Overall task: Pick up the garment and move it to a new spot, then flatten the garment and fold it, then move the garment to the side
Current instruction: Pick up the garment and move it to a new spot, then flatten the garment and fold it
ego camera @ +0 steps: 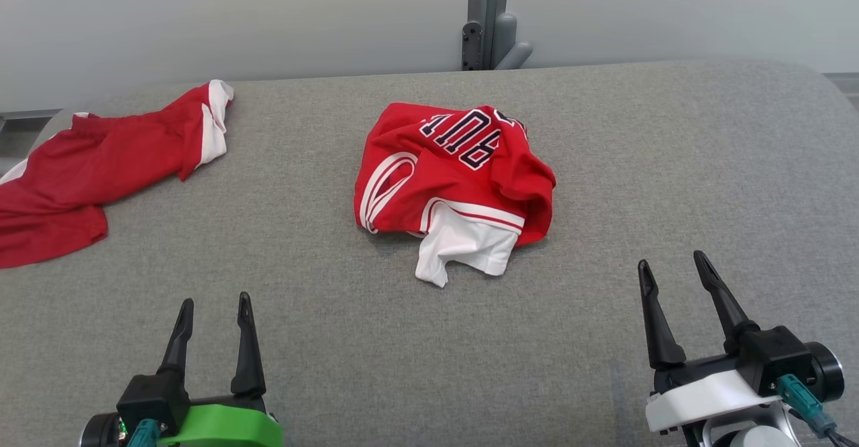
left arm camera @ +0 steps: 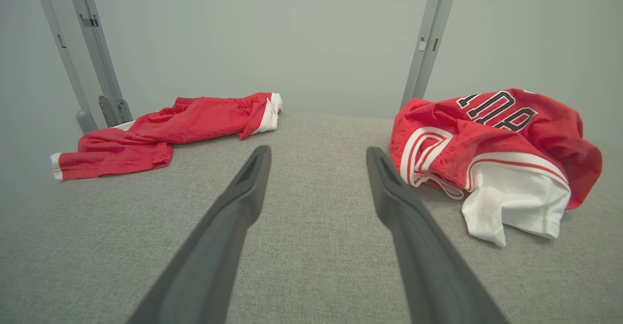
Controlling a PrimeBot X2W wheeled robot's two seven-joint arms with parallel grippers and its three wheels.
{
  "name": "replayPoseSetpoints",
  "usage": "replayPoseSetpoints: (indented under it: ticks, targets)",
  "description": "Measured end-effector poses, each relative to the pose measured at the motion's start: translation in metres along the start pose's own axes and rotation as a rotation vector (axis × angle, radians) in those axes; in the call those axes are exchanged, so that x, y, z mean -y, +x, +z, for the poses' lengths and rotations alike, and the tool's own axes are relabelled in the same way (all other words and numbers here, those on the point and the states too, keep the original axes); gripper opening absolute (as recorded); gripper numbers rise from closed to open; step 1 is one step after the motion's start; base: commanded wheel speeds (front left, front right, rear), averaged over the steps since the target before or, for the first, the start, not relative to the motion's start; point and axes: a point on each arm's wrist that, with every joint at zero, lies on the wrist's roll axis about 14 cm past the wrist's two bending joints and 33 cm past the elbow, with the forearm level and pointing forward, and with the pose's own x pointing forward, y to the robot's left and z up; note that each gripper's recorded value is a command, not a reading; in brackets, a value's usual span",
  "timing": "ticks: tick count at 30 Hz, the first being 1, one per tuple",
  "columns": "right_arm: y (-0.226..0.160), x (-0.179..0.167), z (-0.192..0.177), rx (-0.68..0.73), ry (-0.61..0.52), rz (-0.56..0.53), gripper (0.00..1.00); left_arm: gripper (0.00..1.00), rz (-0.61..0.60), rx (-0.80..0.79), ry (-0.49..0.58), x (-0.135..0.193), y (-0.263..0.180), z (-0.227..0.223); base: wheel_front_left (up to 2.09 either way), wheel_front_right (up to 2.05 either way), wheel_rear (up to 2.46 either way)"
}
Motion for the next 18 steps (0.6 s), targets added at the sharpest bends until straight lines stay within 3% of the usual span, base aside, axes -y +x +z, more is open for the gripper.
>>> replayPoseSetpoints:
  ticks: [18]
  targets:
    - [0.005, 0.004, -0.006, -0.014, 0.002, -0.008, 1.00, 1.00, -0.035, -0.047, 0.003, 0.009, 0.005, -0.015, 0.00, 0.00, 0.00]
